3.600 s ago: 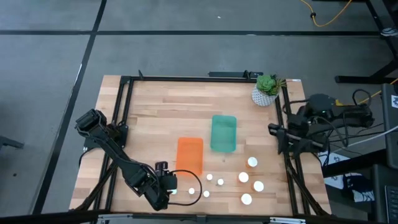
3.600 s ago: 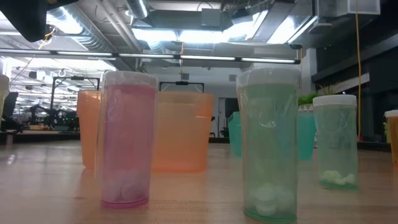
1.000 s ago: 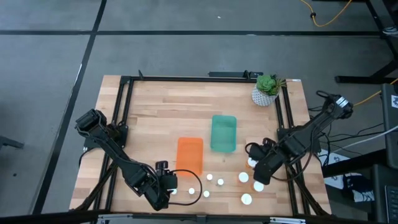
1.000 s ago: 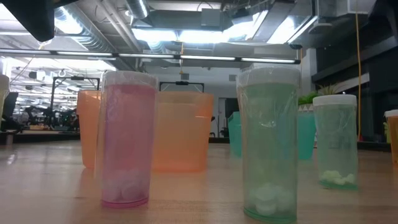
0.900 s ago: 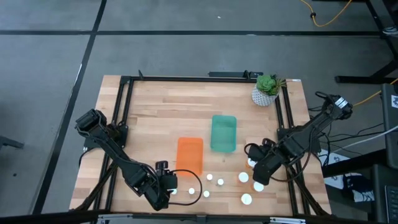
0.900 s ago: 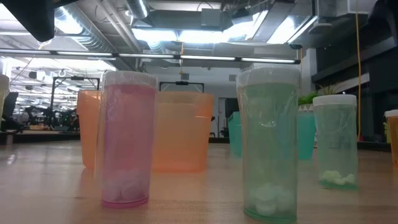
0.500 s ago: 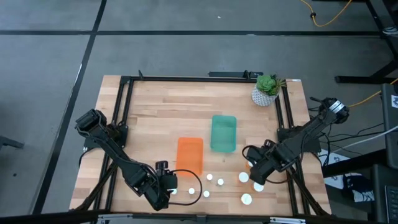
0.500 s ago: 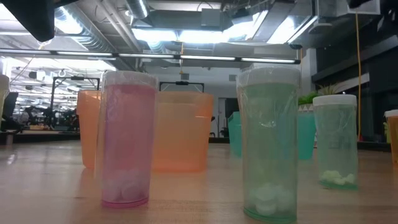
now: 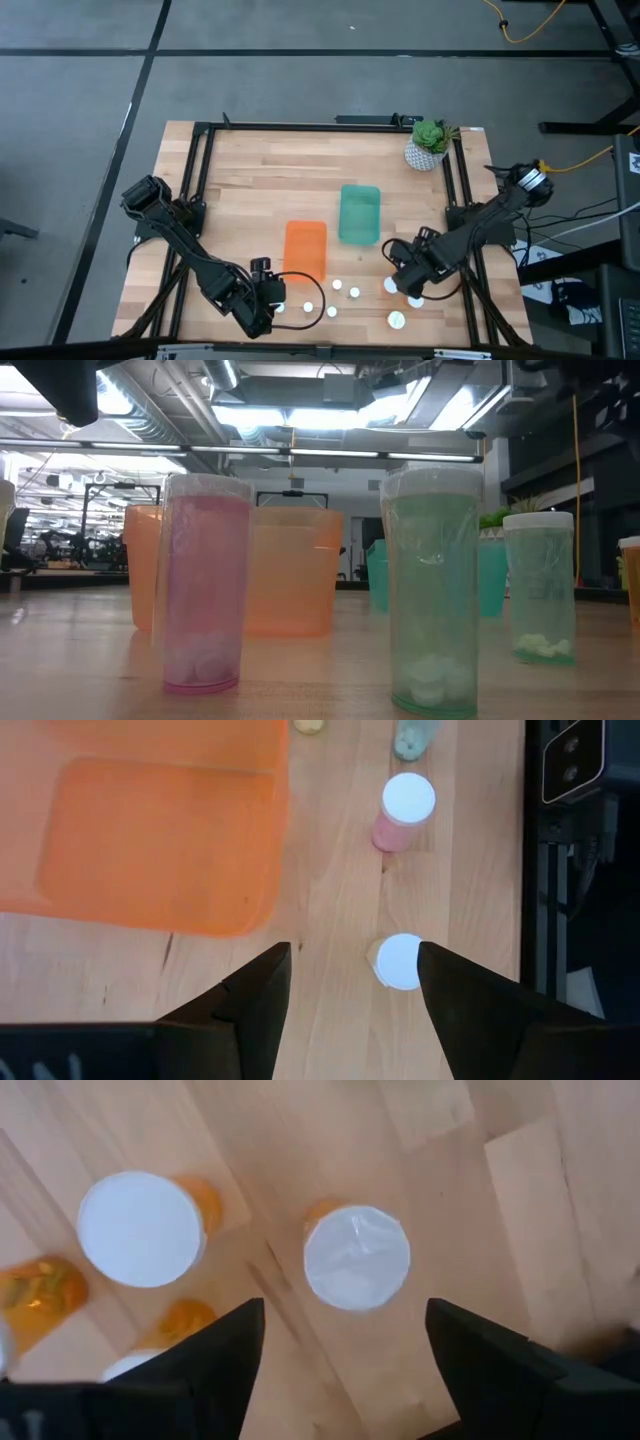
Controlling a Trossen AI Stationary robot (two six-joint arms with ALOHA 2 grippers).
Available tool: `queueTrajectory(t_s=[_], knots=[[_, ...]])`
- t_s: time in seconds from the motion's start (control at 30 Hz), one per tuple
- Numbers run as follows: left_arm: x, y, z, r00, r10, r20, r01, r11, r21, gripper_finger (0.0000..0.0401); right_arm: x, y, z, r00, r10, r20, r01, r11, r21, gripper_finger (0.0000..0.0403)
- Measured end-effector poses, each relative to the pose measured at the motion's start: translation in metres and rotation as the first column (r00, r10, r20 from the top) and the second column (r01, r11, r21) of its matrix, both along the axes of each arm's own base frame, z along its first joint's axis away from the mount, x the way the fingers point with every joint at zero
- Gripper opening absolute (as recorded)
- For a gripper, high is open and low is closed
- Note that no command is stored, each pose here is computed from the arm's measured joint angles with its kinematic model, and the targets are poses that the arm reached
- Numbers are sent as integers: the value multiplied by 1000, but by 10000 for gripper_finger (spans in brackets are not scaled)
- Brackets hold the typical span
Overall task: Pick and place medicine bottles into bin by pill shape (circle, oval)
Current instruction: Put the big orange capsule bottle into the green bin
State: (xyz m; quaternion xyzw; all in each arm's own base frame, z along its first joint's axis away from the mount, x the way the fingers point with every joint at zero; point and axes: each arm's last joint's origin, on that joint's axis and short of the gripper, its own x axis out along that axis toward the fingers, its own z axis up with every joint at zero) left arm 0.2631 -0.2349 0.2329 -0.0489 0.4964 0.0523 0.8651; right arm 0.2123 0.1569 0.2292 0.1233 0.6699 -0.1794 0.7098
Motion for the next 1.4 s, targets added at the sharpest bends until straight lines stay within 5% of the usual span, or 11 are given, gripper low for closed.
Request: queueTrajectory(t_s=[0.23,0.5,0.73,1.4], knots=[[0,0,0,1000,0,0,0,1000,0,212,7,-5,-4,986,164,-35,-163,986,17,280],[0,0,0,1000,0,1,0,1000,-1,212,2,-10,-11,901,420,-104,-424,906,-12,280],[0,0,0,1000,0,0,0,1000,0,212,-11,-18,-37,893,412,-180,-420,907,-9,280],[0,0,0,1000,0,0,0,1000,0,212,1,-10,-47,876,482,-12,-482,876,-4,276]])
